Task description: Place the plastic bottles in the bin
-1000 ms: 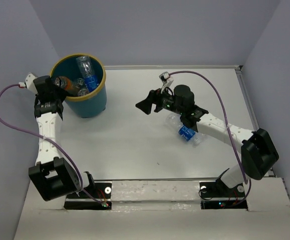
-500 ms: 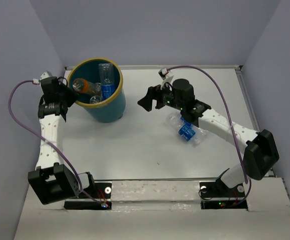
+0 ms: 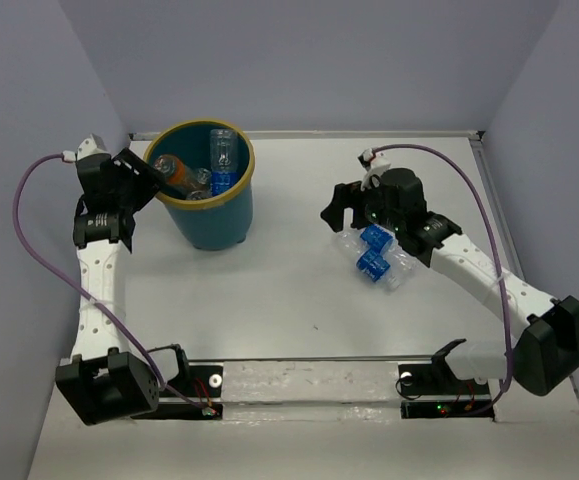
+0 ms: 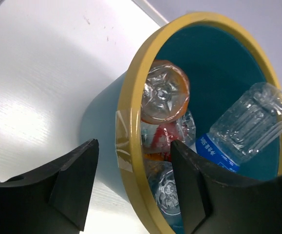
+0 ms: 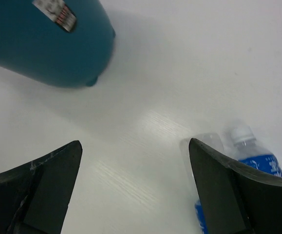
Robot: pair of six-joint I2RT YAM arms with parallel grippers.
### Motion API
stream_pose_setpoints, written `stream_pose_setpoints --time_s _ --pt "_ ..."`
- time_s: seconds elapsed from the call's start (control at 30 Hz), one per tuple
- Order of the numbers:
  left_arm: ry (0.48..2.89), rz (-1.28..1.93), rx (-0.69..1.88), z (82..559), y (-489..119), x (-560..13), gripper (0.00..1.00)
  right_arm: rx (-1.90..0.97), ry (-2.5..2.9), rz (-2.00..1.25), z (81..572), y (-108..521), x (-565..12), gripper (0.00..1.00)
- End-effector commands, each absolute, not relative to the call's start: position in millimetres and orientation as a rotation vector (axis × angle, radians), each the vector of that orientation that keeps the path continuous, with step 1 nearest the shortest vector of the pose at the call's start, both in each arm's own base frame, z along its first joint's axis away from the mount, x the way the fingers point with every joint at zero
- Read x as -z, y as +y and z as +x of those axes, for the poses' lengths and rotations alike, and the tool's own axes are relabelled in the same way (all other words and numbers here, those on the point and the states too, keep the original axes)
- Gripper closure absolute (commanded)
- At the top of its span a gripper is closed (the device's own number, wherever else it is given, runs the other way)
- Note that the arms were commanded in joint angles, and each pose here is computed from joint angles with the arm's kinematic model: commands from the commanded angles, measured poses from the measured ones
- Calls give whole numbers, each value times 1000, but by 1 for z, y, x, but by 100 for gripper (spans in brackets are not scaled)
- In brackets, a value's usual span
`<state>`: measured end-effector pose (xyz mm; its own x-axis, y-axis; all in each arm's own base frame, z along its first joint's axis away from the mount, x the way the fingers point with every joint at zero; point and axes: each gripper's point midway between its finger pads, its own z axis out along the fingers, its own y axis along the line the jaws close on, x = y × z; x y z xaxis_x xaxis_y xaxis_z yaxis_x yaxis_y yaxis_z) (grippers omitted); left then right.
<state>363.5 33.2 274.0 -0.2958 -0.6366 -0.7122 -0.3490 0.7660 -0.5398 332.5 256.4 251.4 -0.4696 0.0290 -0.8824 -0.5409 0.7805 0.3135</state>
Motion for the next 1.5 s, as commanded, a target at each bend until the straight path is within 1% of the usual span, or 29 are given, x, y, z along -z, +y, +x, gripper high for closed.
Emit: stream_pose_setpoints --time_s 0.0,0.1,0.17,0.2,0.23,0.27,0.3,0.33,0.47,0.6,0.67,0.7,0.83,0.93,1.07,1.23,1.27,1.33,1.37,1.43,1.47 --pt "1815 -658 366 367 30 -302 26 -550 2149 -290 325 214 -183 5" --pt "1783 -617 395 365 23 -311 16 -434 2261 -242 326 189 -147 3" --pt "1738 -582 405 361 20 -325 12 -326 2283 -218 334 173 -141 2" --pt "1699 -563 402 354 18 -338 11 -292 2324 -224 333 170 -130 2" --pt "1670 -537 395 350 16 -349 7 -279 2326 -237 336 170 -131 1" --pt "1645 -524 386 346 15 -357 6 -277 2338 -246 337 171 -129 1" --pt "1601 -500 375 336 11 -372 2 -268 2371 -263 336 172 -120 1" --pt "1578 -498 369 331 12 -379 1 -267 2384 -271 337 173 -117 1" --pt "1491 -418 407 305 -8 -406 1 -287 2438 -308 338 180 -103 6" --pt "1458 -359 460 286 -23 -414 1 -325 2471 -343 335 190 -96 10" --pt "1468 -253 554 271 -49 -408 1 -300 2522 -380 331 196 -79 10" --pt "1467 -252 555 271 -49 -408 1 -303 2515 -379 333 198 -81 10" --pt "1510 -36 660 253 -89 -397 1 -297 2550 -433 333 214 -67 9" --pt "1515 78 702 237 -106 -393 1 -304 2545 -462 338 228 -69 8" --pt "1522 233 772 215 -129 -382 1 -295 2565 -472 346 233 -62 9" --pt "1551 290 795 205 -136 -353 1 -319 2586 -540 349 250 -53 10" --pt "1554 285 790 205 -136 -349 1 -326 2591 -546 349 252 -52 21" --pt "1576 265 776 209 -134 -336 1 -353 2579 -539 354 259 -57 37" --pt "1571 264 770 207 -133 -335 1 -377 2571 -530 355 262 -62 50" --pt "1561 275 778 203 -135 -333 1 -402 2489 -520 362 270 -95 55" --pt "1553 290 784 201 -137 -334 1 -404 2450 -509 366 270 -113 55"
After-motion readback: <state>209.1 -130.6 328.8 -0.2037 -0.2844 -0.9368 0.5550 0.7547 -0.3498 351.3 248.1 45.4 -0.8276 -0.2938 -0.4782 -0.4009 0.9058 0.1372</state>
